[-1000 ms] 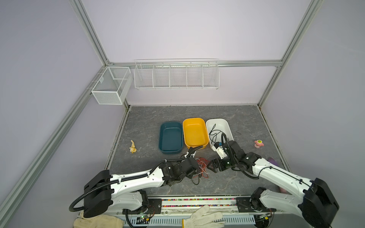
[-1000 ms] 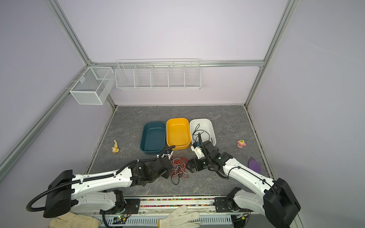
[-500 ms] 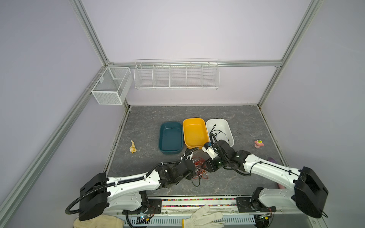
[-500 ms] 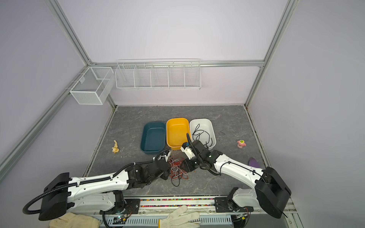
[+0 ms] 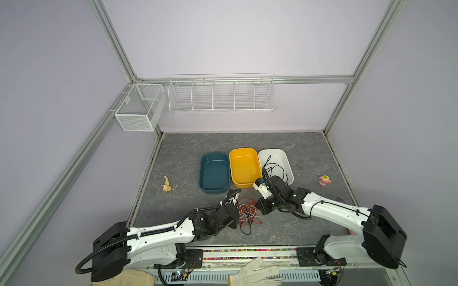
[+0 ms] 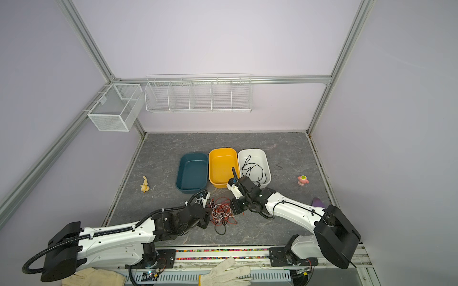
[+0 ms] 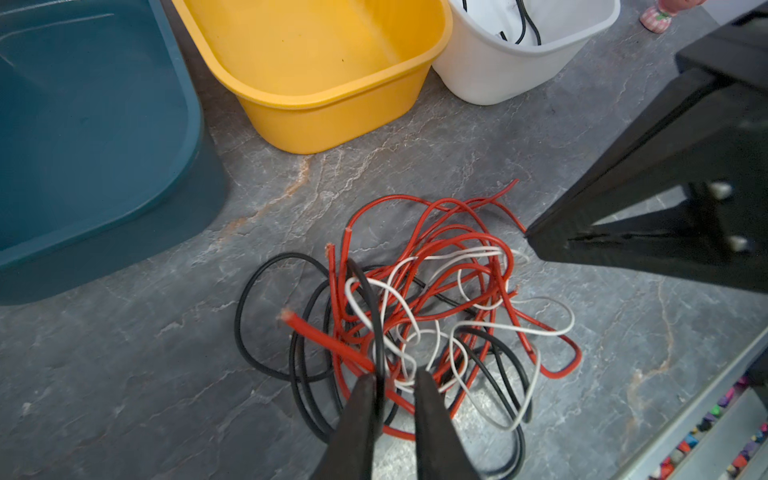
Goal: Untangle the cables
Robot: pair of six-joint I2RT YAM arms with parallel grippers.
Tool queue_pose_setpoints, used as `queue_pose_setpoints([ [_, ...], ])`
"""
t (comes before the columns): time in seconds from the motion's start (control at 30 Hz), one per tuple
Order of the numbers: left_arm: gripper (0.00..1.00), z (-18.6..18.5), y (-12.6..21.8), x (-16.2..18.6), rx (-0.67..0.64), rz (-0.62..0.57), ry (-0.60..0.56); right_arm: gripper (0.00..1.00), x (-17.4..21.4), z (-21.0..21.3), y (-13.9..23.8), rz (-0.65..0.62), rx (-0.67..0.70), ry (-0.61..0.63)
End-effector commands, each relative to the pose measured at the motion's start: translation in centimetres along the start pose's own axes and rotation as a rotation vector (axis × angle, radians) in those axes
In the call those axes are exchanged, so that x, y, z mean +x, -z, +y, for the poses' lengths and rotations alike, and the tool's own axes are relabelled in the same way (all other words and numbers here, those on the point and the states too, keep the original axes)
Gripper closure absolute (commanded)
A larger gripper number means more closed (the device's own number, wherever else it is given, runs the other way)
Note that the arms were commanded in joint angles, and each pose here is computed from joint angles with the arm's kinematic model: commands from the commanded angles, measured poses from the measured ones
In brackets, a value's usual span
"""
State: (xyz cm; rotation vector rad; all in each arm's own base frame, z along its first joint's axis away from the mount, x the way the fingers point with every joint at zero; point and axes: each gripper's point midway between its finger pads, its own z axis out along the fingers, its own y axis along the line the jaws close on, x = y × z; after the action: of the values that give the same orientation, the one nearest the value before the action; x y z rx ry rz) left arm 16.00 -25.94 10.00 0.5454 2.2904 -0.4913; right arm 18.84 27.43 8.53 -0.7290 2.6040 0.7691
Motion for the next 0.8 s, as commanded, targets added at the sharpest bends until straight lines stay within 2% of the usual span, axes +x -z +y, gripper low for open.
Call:
queue_pose_setpoints([
  [0.0, 0.73, 0.0, 0.2, -0.2, 0.014, -0.018, 0.034, 0.93, -0.9, 0.6, 0.5, -0.038, -0.005, 0.02],
  [0.13, 0.66, 0.4, 0.3, 0.4, 0.014, -0.008, 0.042, 0.93, -0.5, 1.1, 0.5, -0.013, -0.03, 0.028],
  [0.2, 0.63, 0.5, 0.4, 0.8, 0.016, -0.002, 0.047, 0.83, -0.4, 1.2, 0.3, 0.002, -0.024, 0.032],
  [0.37, 0.61, 1.2, 0.7, 1.5, 0.012, 0.004, 0.057, 0.68, 0.1, 0.5, -0.6, 0.025, 0.039, 0.045],
  [0.5, 0.6, 1.6, 1.0, 1.9, 0.009, 0.007, 0.067, 0.67, 0.4, -1.2, -1.0, 0.032, 0.125, 0.043],
  [0.67, 0.59, 2.0, 1.4, 2.1, 0.009, 0.004, 0.074, 0.69, 0.4, -1.7, -1.4, 0.027, 0.147, 0.056],
  [0.77, 0.59, 2.1, 1.4, 2.2, 0.006, 0.003, 0.074, 0.77, 0.5, -1.6, -1.8, 0.032, 0.134, 0.06],
])
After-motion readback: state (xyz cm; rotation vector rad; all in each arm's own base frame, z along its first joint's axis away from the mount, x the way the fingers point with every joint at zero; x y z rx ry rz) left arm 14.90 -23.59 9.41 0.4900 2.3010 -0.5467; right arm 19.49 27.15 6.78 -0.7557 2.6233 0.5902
